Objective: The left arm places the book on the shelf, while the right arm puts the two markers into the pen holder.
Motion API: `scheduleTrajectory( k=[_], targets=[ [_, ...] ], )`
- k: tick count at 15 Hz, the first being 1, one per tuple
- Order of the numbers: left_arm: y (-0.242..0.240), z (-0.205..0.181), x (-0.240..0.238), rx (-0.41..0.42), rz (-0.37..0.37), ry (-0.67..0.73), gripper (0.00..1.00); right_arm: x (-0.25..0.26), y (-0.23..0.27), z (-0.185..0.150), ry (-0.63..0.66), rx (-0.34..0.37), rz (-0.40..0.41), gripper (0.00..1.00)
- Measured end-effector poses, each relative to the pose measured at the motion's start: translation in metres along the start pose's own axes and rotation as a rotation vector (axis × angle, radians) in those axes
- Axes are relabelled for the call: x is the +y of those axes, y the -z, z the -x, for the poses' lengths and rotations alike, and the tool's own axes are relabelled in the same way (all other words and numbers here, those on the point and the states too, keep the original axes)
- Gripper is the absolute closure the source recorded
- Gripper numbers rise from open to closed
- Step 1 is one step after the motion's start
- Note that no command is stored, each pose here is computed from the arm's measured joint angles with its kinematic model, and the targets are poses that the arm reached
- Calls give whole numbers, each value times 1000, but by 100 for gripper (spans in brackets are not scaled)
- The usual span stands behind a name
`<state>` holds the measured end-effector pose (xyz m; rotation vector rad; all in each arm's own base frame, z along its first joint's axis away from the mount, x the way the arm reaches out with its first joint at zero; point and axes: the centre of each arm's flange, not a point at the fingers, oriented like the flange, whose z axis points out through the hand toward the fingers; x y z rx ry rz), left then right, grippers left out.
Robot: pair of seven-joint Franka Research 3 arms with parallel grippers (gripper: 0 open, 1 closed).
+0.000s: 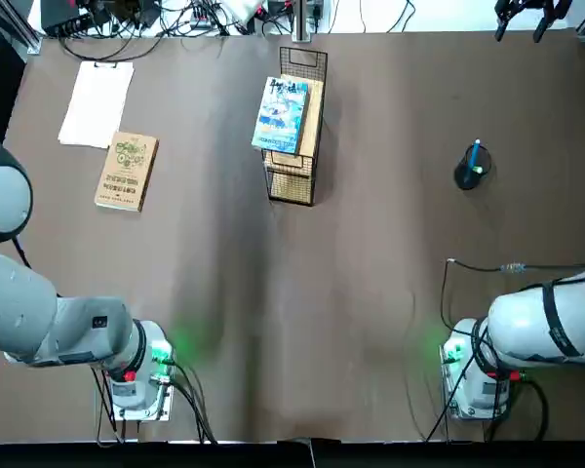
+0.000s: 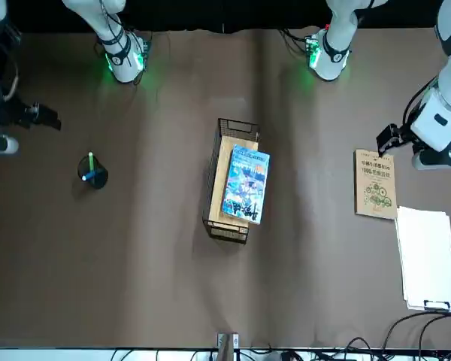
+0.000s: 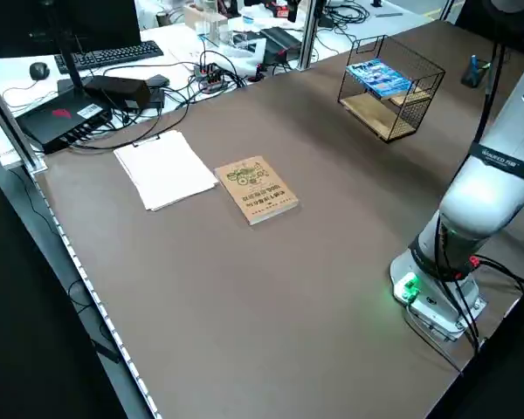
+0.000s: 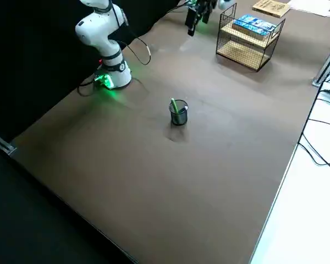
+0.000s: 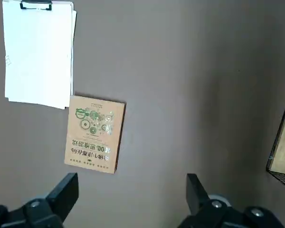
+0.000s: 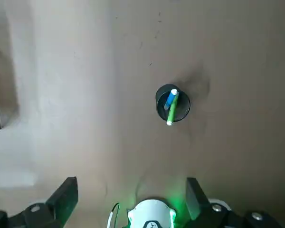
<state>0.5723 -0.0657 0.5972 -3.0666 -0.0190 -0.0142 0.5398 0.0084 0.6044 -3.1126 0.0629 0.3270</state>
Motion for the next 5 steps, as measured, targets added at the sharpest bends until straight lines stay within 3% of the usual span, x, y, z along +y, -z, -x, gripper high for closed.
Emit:
scheduleTrajectory(
  k=[5],
  targets=[
    [0, 0, -1, 0, 0, -1, 0, 12, 5, 25, 43, 16, -41, 0]
  ],
)
